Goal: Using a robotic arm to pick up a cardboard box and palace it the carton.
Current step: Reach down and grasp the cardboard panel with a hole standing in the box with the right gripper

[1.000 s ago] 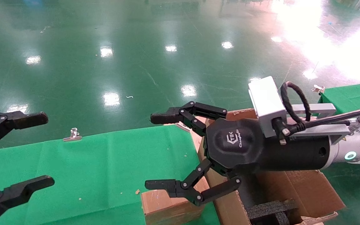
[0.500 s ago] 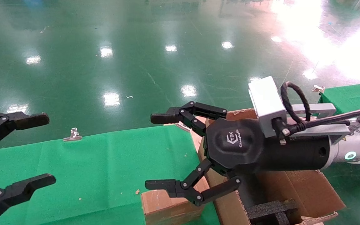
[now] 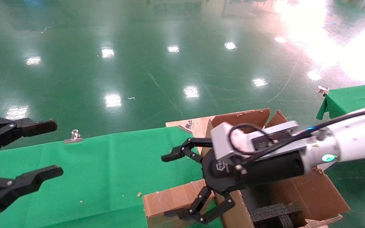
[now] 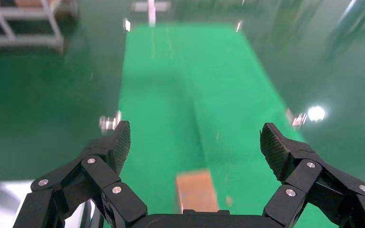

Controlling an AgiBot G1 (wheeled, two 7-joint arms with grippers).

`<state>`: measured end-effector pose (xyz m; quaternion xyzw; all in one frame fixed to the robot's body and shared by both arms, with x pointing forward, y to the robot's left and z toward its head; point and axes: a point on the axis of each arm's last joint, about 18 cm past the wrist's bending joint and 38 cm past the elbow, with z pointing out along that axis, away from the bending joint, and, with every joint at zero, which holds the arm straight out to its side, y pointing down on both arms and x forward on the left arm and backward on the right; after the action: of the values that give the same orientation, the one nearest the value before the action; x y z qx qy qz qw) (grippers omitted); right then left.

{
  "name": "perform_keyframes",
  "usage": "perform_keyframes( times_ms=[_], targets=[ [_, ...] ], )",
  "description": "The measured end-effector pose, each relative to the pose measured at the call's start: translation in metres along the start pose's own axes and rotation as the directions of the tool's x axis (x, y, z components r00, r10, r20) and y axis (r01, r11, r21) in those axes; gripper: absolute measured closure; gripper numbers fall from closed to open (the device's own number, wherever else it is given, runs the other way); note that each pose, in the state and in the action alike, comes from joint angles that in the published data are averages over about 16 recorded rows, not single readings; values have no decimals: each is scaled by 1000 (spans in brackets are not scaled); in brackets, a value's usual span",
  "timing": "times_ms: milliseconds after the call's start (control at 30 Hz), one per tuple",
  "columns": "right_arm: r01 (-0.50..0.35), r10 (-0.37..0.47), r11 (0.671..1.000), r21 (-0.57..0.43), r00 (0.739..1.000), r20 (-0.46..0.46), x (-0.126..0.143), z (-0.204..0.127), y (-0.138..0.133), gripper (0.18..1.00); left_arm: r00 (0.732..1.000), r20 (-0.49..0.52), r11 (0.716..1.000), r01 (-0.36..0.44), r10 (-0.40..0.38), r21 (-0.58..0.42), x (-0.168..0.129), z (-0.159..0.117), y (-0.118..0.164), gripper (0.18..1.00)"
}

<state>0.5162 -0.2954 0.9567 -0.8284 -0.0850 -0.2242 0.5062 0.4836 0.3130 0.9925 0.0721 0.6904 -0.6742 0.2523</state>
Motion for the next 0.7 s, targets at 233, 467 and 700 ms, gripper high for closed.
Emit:
perform_keyframes(
  times_ms=[233,467,700],
  targets=[
    [9,-2,992,-129,999,50,15,21,15,178,1000,0,1000,0,0,0,0,0,0,534],
    [49,-23,969,-240,993,112,29,44,24,178,1000,0,1000,0,0,0,0,0,0,687],
    [115,-55,929,-352,983,175,43,63,28,178,1000,0,1000,0,0,0,0,0,0,825]
  ],
)
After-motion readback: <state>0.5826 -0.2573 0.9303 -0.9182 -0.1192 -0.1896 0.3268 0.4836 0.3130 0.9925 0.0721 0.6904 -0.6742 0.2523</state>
